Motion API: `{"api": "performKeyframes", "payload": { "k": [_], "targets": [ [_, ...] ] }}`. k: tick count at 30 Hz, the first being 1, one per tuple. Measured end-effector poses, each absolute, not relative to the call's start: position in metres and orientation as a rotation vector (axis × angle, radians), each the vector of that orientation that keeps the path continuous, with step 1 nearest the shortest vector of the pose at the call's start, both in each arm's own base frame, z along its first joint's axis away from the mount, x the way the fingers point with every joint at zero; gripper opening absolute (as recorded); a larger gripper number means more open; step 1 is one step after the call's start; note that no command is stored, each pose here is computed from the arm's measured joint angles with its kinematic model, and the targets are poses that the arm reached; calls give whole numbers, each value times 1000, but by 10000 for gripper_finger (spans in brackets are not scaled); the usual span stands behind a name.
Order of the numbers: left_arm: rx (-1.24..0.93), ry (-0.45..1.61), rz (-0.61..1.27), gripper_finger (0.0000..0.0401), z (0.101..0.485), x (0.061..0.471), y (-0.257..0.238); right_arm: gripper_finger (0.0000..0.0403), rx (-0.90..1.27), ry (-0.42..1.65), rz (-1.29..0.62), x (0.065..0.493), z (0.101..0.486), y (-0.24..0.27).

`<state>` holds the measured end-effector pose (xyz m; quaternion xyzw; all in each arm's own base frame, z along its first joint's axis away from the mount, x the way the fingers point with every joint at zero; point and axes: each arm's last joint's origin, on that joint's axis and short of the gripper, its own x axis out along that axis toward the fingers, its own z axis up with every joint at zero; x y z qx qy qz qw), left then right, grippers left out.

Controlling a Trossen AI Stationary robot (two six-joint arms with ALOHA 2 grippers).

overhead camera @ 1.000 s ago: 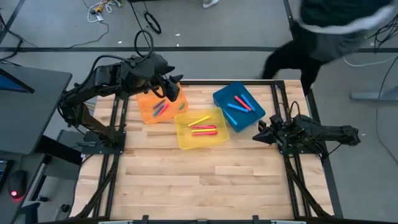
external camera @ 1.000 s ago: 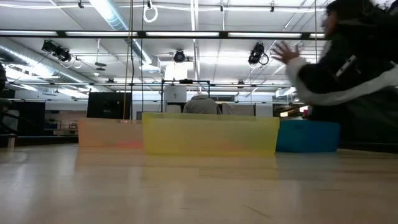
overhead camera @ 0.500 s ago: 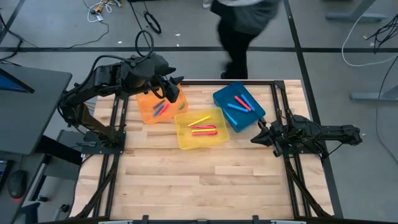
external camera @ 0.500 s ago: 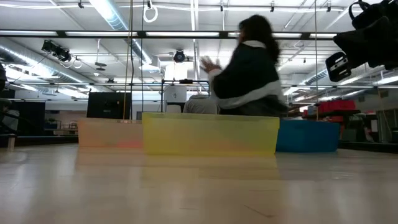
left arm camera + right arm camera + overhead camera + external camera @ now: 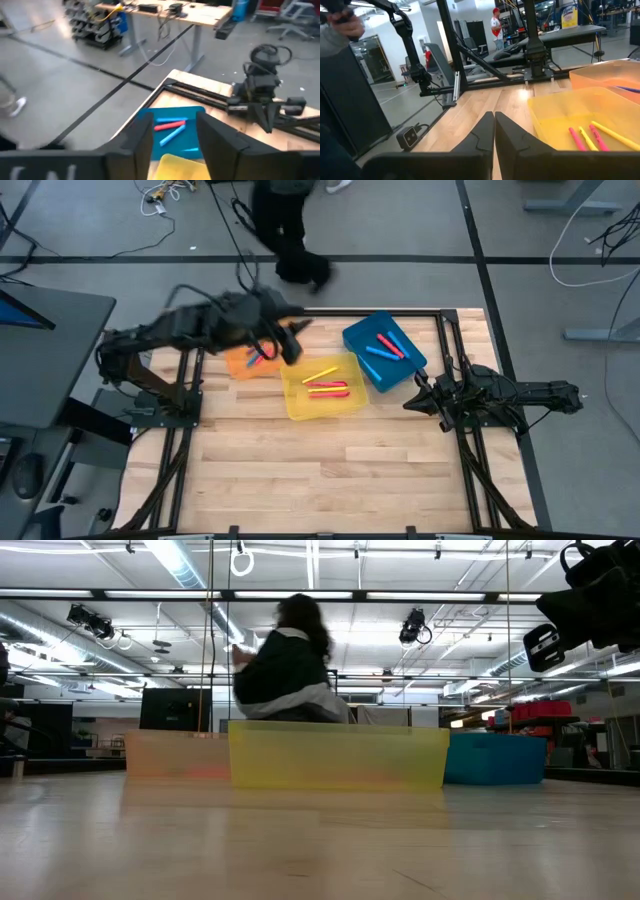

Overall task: Pick & Place Markers
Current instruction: Return to Home Position

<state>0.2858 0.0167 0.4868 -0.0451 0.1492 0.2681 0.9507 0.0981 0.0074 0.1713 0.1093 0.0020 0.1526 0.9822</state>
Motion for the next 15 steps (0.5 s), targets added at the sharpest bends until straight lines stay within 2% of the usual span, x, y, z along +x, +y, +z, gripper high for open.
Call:
{"api": "performKeyframes", "payload": {
  "k": [8,15],
  "targets": [
    [-90,191,417,69,407,327,15,16,220,4,307,98,171,7],
    [-152,89,364,7,362,313,19,16,219,2,307,98,172,7]
  ]
}}
